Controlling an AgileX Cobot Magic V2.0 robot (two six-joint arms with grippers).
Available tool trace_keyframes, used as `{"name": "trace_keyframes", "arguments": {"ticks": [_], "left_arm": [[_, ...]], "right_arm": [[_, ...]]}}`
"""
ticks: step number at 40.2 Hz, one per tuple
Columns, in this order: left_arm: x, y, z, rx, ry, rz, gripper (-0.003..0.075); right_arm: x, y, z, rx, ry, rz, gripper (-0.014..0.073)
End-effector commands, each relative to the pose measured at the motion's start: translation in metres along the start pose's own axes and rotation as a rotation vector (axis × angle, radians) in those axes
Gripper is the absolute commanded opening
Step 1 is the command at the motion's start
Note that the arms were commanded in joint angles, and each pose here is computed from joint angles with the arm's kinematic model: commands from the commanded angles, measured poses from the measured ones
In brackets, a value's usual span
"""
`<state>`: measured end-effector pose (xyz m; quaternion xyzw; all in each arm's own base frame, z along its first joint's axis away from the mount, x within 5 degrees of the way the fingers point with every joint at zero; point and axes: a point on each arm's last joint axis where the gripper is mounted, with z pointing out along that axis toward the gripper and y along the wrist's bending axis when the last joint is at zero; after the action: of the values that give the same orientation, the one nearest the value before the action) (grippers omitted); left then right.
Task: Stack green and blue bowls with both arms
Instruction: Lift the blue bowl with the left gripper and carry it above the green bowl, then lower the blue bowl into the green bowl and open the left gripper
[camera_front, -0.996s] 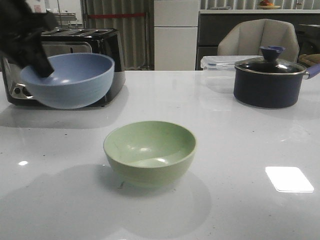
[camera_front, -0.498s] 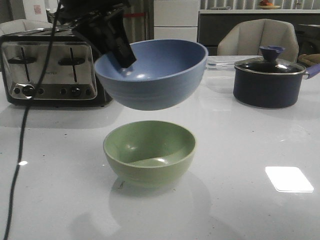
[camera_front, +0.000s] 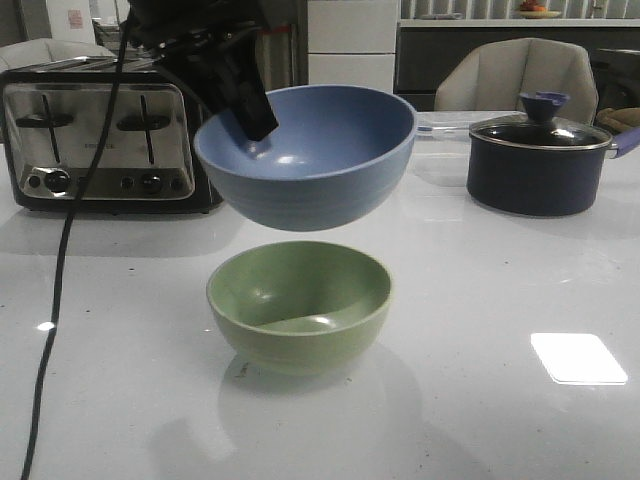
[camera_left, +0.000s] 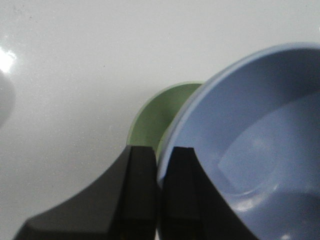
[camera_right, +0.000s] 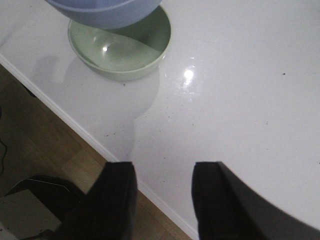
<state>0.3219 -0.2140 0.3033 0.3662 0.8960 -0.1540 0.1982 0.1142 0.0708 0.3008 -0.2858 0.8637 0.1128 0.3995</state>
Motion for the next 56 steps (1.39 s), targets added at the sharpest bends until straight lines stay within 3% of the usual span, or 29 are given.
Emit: {"name": "trace_keyframes", "arguments": {"ticks": [1, 19, 22, 29, 32, 40, 46, 56], "left_arm": [[-0.01, -0.005, -0.013, -0.002, -0.085, 0.007, 0.0098], [-0.005, 0.014, 0.057, -0.001, 0.04, -0.024, 0.011], [-0.005, 0.015, 0.059, -0.003, 0.039, -0.025, 0.0172], [-0.005, 0.015, 0.058, -0.002, 0.041, -0.025, 0.046], [-0.006, 0.014, 0.056, 0.003, 0.048, -0.025, 0.0521], [-0.016, 0.011, 0.031, 0.005, 0.05, 0.001, 0.0526], [-0.019, 0.001, -0.009, -0.006, -0.022, 0.021, 0.0526], [0.006, -0.027, -0.082, -0.014, -0.134, 0.055, 0.0489]], "right_arm": [[-0.012, -0.001, -0.006, 0.017, -0.095, -0.017, 0.039], [-0.012, -0.001, -0.006, 0.017, -0.095, -0.017, 0.039], [-0.012, -0.001, -0.006, 0.017, -0.095, -0.017, 0.039], [-0.012, -0.001, -0.006, 0.017, -0.095, -0.017, 0.039], [-0.012, -0.001, -0.006, 0.017, -0.095, -0.017, 0.039], [-0.012, -0.001, -0.006, 0.017, -0.095, -0.017, 0.039], [-0.012, -0.001, -0.006, 0.017, -0.095, -0.017, 0.039], [-0.012, -0.001, -0.006, 0.017, -0.095, -0.017, 0.039]]}}
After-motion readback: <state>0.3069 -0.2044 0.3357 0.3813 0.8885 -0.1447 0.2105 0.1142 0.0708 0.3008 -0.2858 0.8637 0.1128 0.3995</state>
